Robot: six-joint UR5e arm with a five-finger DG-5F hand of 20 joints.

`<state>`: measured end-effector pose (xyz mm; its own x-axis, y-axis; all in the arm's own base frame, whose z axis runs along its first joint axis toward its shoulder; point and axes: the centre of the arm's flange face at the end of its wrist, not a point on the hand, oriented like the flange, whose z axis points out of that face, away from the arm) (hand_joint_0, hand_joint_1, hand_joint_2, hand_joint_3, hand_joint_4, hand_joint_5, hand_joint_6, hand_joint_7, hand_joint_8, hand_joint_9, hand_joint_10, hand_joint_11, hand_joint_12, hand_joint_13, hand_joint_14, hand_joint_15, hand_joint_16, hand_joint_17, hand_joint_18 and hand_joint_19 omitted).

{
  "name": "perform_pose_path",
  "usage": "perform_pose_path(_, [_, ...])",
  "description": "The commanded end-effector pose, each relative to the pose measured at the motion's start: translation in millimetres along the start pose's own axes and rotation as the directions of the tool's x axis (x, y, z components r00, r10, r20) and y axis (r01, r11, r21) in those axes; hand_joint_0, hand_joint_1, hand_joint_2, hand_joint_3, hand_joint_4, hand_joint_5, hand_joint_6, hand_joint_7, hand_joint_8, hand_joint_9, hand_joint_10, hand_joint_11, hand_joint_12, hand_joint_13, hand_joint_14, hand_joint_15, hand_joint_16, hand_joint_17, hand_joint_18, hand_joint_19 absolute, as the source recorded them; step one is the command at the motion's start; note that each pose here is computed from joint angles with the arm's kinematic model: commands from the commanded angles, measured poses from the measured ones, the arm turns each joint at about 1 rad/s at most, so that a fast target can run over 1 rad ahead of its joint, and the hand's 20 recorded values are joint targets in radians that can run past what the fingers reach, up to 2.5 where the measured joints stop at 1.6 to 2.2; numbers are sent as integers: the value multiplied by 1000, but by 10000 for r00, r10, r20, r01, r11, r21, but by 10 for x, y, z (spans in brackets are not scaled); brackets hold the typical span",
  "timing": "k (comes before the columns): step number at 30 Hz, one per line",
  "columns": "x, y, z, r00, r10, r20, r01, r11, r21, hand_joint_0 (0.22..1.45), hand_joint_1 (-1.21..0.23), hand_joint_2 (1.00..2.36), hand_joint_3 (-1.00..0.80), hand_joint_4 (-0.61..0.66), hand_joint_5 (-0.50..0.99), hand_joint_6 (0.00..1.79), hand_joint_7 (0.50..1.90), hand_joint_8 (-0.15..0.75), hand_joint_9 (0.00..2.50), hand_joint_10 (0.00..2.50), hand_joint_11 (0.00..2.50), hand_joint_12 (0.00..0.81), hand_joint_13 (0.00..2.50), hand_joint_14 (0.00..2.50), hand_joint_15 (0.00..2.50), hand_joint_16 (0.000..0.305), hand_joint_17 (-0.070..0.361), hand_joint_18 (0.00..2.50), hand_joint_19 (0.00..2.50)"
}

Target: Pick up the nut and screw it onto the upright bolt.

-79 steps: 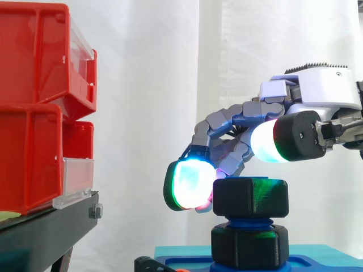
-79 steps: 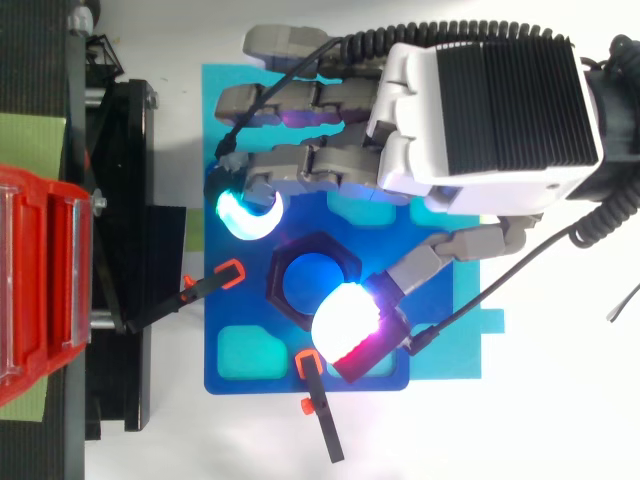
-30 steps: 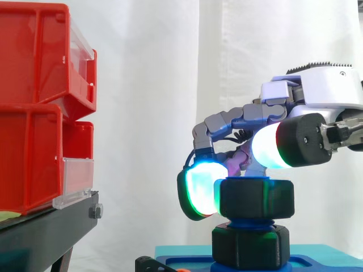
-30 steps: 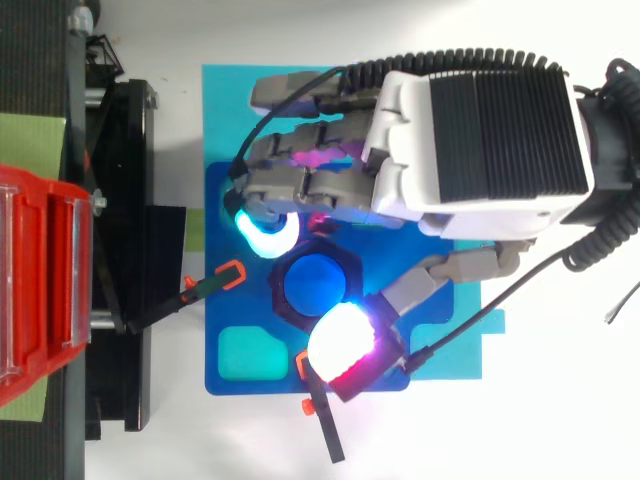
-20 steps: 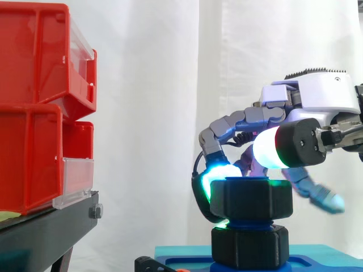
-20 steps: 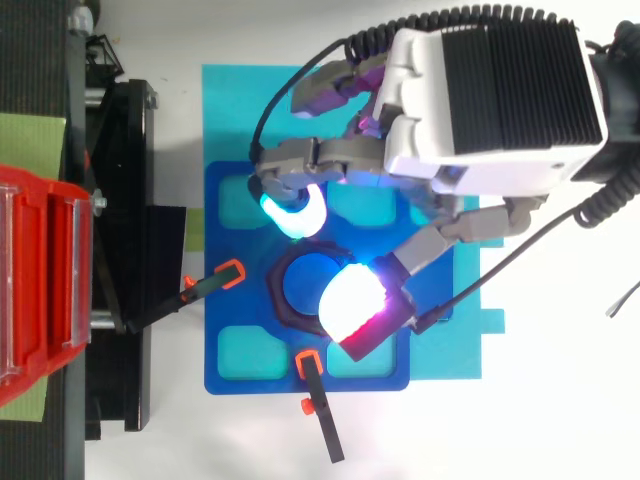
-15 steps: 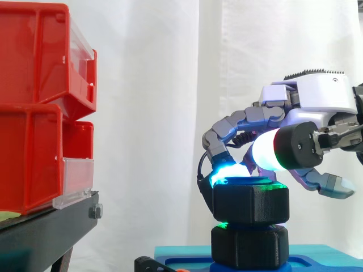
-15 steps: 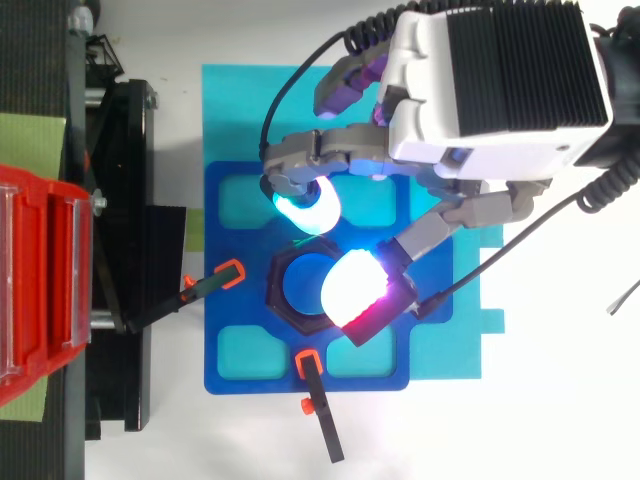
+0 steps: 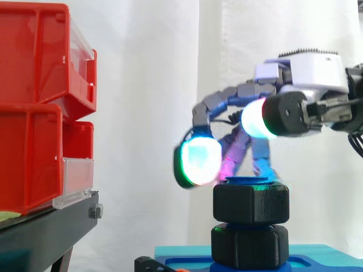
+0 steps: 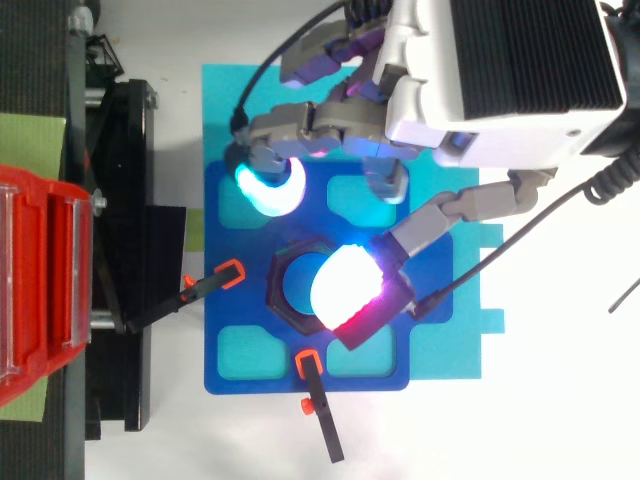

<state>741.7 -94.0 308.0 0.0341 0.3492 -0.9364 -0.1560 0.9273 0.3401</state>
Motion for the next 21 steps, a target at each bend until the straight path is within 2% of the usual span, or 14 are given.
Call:
perform_pose_path(1, [-70, 81, 57, 10000, -84, 30, 84, 9999, -124, 478, -411, 1000, -500, 174, -96, 503, 842, 274, 1319, 10, 272, 298, 816, 3, 98, 35, 80, 560, 202])
perform_pose_path(4, [-70, 115, 71, 9999, -112, 35, 112, 9998, -158, 465, -411, 1000, -500, 156, -123, 502, 700, 258, 1052, 0, 33, 316, 594, 0, 3, 39, 88, 359, 132])
perform_pose_path(9, [-42, 196, 96, 9999, -103, 33, 104, 9996, -255, 446, -397, 1000, -500, 135, -135, 501, 625, 222, 701, 0, 0, 322, 281, 0, 0, 43, 96, 0, 0])
perform_pose_path(14, [21, 316, 131, 10000, -80, -3, 80, 9997, -224, 429, -360, 1000, -500, 130, -138, 501, 569, 178, 481, 0, 0, 324, 32, 0, 0, 45, 101, 0, 0])
perform_pose_path(18, [135, 345, 94, 9998, -45, -189, 43, 9999, -108, 418, -311, 1000, -500, 108, -156, 500, 540, 144, 291, 0, 0, 324, 0, 0, 0, 48, 108, 0, 0])
perform_pose_path(19, [228, 333, 52, 9993, -35, -362, 33, 10000, -45, 415, -303, 1000, -500, 111, -162, 500, 536, 137, 255, 0, 0, 326, 0, 0, 0, 49, 110, 0, 0])
perform_pose_path(21, [287, 333, 28, 9989, -28, -463, 28, 10000, -9, 411, -294, 1000, -500, 113, -169, 500, 529, 131, 219, 0, 0, 323, 0, 0, 0, 49, 111, 0, 0])
